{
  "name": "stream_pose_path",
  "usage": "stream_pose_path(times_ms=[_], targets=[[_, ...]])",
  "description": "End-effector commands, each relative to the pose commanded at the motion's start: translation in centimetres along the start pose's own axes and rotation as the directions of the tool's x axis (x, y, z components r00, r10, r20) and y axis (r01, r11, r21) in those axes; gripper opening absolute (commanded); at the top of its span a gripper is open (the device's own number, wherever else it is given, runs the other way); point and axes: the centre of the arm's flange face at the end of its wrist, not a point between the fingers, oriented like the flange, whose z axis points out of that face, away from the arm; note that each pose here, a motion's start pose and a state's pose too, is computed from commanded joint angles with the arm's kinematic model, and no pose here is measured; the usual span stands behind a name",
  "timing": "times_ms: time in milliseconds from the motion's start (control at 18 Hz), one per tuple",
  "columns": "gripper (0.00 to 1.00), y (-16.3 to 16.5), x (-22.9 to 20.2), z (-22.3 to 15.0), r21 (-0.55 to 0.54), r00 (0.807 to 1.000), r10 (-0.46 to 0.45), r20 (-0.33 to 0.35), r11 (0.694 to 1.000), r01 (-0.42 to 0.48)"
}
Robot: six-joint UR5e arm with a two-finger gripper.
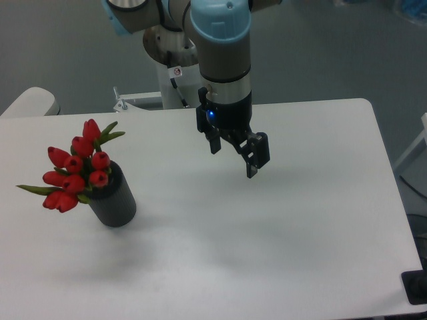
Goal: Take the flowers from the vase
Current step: 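Open the gripper and move it toward the red tulips in the vase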
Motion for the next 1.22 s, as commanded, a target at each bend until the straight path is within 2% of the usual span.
stream_pose_path(times_ms=[444,611,778,1222], targets=[[1.00,-0.3,0.4,0.3,0.017,1.000,-0.011,-0.003,1.000,0.011],[1.00,-1.0,0.7,0.9,0.066,0.999,-0.021,-0.031,0.998,0.023],[1.00,-1.0,1.7,1.9,0.090,0.994,-0.086,-0.070,0.992,0.092],[1.00,-1.1,1.9,2.1,0.144,0.990,-0.096,-0.102,0.983,0.110]])
